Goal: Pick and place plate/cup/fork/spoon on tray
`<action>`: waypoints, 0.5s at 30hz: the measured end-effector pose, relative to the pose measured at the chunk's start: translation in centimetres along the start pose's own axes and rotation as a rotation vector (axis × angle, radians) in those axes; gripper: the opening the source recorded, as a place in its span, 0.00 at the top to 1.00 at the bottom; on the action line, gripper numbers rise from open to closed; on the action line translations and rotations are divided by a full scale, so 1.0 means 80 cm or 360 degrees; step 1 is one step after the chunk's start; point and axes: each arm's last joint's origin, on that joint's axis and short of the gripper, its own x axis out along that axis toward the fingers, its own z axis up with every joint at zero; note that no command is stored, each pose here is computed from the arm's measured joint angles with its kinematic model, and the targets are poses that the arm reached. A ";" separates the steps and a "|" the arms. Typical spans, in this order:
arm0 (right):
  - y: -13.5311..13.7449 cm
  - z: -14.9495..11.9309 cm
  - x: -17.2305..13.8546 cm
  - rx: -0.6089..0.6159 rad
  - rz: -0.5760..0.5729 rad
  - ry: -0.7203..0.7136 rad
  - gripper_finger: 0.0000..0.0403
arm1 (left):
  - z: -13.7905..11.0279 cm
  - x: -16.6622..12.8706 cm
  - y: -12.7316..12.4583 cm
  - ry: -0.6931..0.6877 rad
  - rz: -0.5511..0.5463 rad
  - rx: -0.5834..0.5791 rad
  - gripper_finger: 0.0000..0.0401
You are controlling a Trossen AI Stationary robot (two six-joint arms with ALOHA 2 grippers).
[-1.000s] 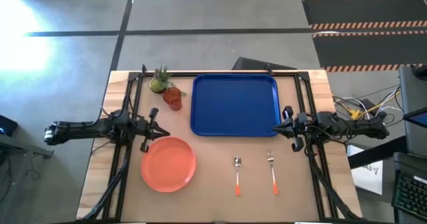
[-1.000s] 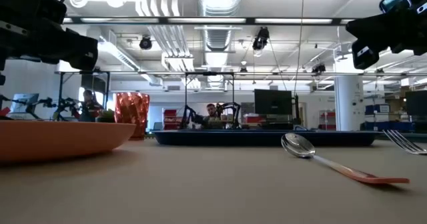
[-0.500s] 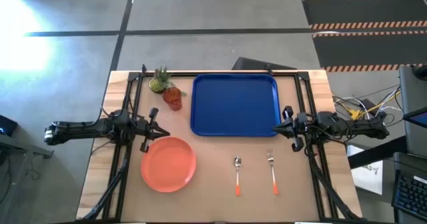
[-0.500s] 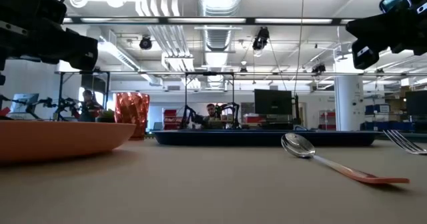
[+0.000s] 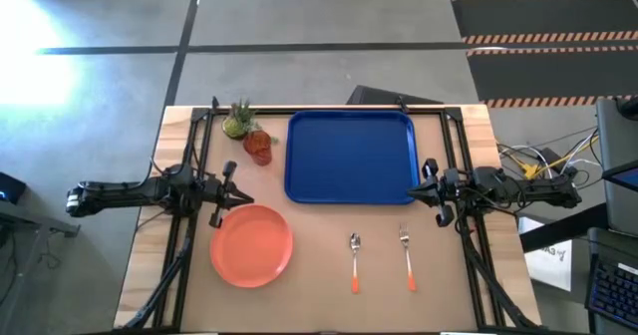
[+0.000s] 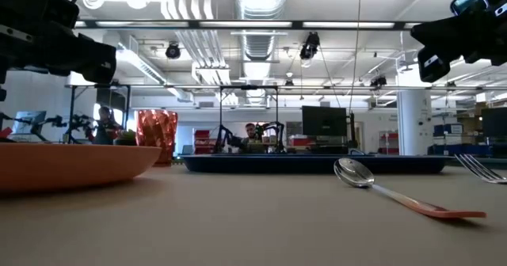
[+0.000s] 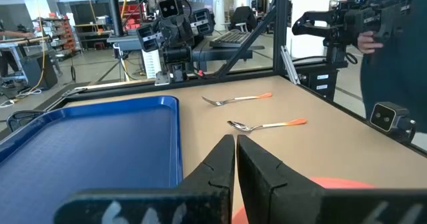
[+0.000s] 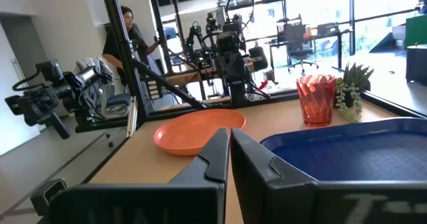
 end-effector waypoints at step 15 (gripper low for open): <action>0.001 0.001 0.000 0.0371 0.0034 -0.0006 0.98 | 0.000 0.000 0.000 0.0000 0.0001 0.0000 1.00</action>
